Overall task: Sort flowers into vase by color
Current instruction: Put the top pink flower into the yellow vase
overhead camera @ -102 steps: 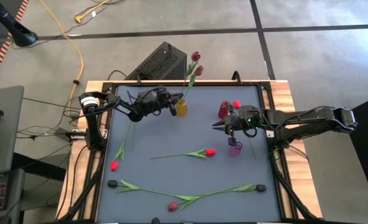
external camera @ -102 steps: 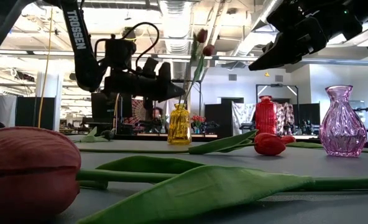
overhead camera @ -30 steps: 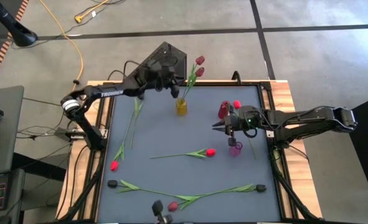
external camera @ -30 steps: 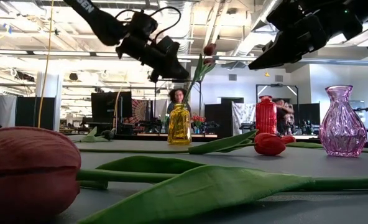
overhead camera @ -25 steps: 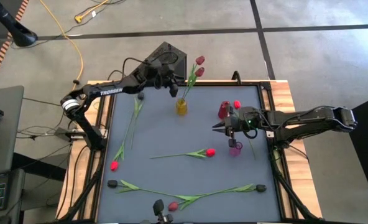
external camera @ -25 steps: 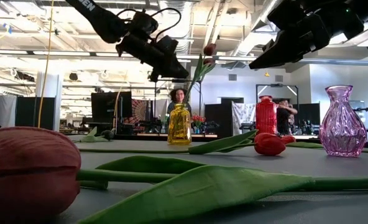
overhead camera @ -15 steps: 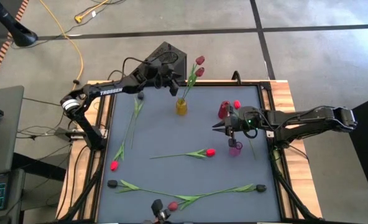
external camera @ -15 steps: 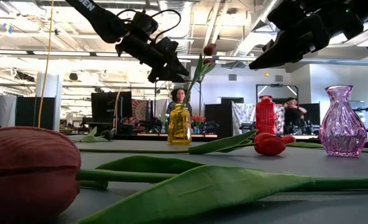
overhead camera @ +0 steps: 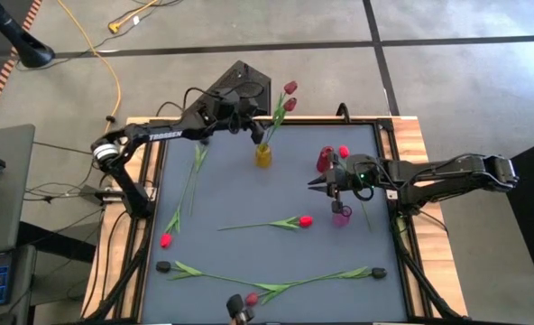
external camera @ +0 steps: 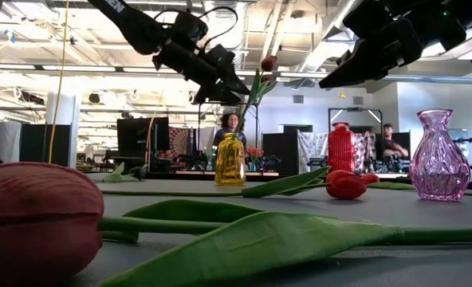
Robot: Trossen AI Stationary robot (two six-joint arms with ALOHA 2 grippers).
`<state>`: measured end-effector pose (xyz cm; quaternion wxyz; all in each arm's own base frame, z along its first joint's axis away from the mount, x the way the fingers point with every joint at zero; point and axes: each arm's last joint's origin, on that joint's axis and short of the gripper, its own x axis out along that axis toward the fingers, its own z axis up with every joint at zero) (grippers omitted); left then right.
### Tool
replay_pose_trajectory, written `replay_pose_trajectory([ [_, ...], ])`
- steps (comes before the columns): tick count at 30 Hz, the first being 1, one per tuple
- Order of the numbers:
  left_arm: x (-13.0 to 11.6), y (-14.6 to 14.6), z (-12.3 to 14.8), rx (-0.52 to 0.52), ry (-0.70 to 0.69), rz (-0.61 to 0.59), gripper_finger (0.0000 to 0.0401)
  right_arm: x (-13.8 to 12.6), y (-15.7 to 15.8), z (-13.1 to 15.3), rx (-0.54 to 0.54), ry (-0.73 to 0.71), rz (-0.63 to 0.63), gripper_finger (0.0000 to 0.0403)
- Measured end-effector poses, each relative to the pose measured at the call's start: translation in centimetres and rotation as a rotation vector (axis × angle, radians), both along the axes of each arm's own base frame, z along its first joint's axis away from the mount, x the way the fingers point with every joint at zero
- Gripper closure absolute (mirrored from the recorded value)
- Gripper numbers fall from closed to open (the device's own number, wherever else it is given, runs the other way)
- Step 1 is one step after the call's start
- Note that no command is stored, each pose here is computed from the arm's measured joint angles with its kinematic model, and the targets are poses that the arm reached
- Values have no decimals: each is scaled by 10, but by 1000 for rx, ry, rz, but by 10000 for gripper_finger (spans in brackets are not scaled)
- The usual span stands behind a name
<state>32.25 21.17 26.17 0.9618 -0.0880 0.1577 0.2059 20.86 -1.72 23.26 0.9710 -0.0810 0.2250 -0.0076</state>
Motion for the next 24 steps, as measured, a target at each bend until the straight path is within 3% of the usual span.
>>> replay_pose_trajectory([
  [4, 9, 4, -15, -8, -2, -9, 168, 0, 0, 0, 0, -1, 0, 321],
  [15, 9, 4, -17, -1, 13, -22, 176, 0, 0, 0, 0, 1, 0, 321],
  [24, 9, 4, -17, 20, 19, -37, 260, 0, 0, 0, 0, 2, 0, 321],
])
